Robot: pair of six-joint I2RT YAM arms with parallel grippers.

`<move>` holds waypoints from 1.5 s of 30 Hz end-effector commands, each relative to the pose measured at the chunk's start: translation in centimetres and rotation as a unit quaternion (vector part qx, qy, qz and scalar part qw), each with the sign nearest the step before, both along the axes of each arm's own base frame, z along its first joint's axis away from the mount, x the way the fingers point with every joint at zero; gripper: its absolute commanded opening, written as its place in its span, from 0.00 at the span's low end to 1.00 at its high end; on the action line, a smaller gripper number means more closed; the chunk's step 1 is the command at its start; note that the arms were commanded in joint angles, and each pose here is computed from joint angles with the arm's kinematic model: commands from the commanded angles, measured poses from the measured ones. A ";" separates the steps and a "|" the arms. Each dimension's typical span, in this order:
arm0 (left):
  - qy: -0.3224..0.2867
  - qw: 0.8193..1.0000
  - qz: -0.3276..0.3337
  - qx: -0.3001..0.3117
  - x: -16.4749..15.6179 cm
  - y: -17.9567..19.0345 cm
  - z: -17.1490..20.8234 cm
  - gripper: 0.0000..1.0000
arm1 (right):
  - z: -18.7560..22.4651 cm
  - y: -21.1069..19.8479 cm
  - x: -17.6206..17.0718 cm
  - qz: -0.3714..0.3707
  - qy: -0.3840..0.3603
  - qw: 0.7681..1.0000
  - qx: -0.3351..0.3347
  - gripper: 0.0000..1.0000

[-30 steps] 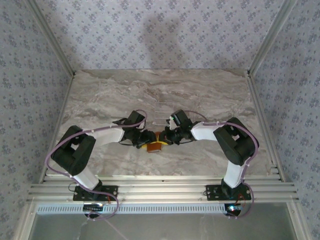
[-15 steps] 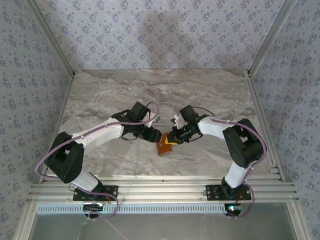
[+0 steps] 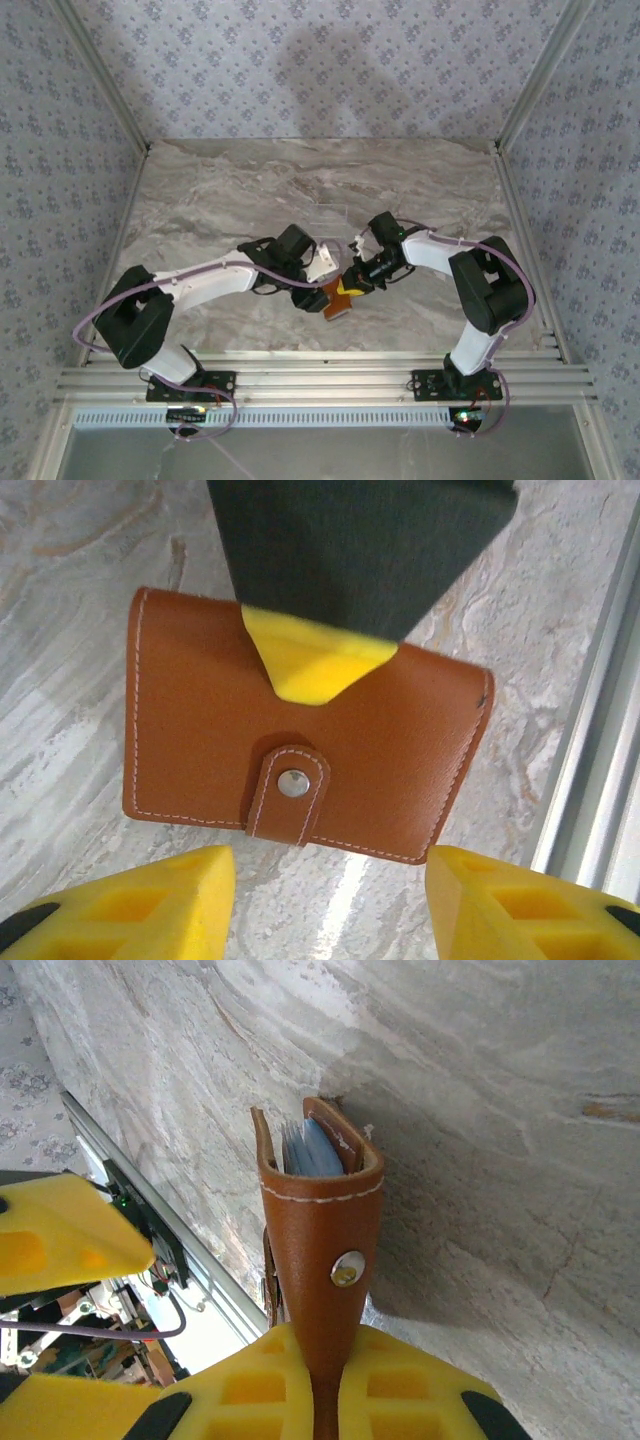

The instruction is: Take the credit cards out of the card holder

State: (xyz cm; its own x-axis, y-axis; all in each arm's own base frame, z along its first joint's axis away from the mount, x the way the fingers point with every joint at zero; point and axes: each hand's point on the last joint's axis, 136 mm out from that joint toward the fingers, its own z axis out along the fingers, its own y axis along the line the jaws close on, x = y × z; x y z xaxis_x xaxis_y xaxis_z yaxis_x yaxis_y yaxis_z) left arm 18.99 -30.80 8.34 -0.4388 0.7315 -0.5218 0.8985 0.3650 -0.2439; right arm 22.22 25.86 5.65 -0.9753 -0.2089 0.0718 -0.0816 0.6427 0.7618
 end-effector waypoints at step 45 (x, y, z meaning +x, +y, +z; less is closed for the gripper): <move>0.001 1.000 0.005 0.014 2.0 -0.6 -3.3 0.19 | 0.2 -1.3 0.5 -0.014 0.001 1.000 -0.022 0.00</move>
State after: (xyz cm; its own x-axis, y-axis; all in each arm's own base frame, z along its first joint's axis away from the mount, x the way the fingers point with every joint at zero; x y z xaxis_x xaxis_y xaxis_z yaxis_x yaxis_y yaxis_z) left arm 20.29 -32.51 4.70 -0.4283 0.7551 -0.4963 0.9030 0.3368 -0.2668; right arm 22.23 25.40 5.13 -0.9733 -0.2098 0.0929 -0.0716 0.6625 0.7456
